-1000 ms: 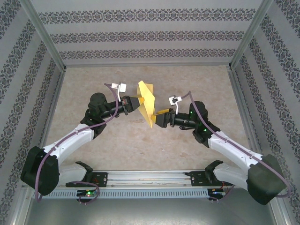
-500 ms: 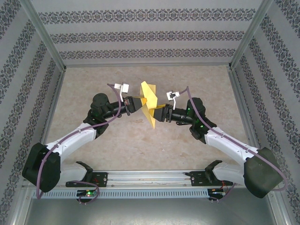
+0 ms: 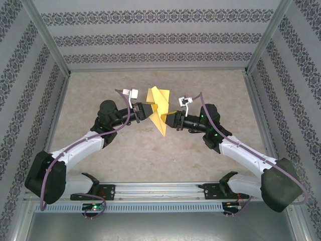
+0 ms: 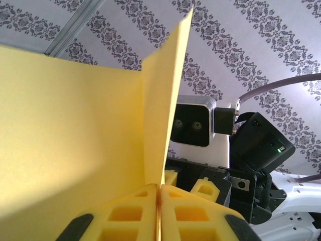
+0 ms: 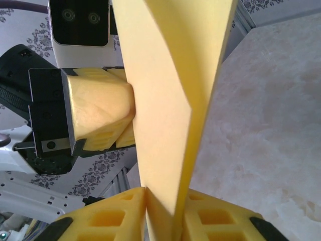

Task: Fold a paper plane with a square sheet of paper (fold left side to right side)
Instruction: Turn over the paper at the center of the table.

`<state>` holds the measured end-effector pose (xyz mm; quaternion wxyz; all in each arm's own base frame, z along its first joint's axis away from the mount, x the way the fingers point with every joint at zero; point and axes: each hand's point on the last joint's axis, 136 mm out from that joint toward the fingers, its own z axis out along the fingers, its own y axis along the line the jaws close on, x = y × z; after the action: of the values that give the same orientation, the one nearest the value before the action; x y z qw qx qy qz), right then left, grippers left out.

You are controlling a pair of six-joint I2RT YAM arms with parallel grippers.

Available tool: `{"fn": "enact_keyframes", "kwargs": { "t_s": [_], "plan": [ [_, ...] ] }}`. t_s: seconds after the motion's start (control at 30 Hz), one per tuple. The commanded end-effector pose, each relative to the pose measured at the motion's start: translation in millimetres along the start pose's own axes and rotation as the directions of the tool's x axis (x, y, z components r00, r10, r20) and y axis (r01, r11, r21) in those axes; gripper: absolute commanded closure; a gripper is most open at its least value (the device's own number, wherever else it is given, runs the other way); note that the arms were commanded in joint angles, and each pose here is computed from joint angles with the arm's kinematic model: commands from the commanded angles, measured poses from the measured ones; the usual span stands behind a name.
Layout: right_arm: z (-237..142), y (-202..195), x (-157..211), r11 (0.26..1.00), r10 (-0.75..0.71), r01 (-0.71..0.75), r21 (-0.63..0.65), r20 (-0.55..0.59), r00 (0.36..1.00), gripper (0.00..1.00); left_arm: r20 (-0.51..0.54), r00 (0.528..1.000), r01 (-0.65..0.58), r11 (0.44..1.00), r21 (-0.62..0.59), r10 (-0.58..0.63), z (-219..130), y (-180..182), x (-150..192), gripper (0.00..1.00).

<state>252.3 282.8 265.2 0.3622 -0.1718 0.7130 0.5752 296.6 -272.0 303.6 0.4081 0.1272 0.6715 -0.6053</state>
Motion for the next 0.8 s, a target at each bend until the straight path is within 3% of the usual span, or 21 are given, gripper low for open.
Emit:
{"fn": "enact_keyframes", "kwargs": {
  "t_s": [0.0,0.27,0.47,0.57,0.77],
  "plan": [
    [-3.4,13.4,-15.0,0.998,-0.056,0.056,-0.015,0.039,0.998,0.82,0.026,0.999,-0.034,0.999,0.014,0.034,1.1,-3.6,-1.6,0.85],
    [-9.8,7.9,-12.3,0.996,-0.078,0.077,0.042,0.025,0.997,0.92,0.021,0.998,-0.06,0.991,-0.119,0.062,-12.9,17.6,0.3,0.69],
    [-19.6,-18.3,3.3,0.945,-0.147,0.165,0.281,-0.085,0.985,0.98,0.018,0.986,-0.153,0.939,-0.309,0.167,-47.2,26.0,-5.9,0.57],
    [-27.4,-38.7,14.5,0.846,-0.195,0.267,0.462,-0.197,0.961,1.0,0.02,0.973,-0.201,0.882,-0.425,0.231,-69.0,29.9,-11.0,0.54],
    [-43.9,-73.2,22.5,0.506,-0.218,0.475,0.72,-0.426,0.878,1.0,0.068,0.938,-0.209,0.712,-0.67,0.339,-125.6,42.9,-23.5,0.47]
  ]
}}
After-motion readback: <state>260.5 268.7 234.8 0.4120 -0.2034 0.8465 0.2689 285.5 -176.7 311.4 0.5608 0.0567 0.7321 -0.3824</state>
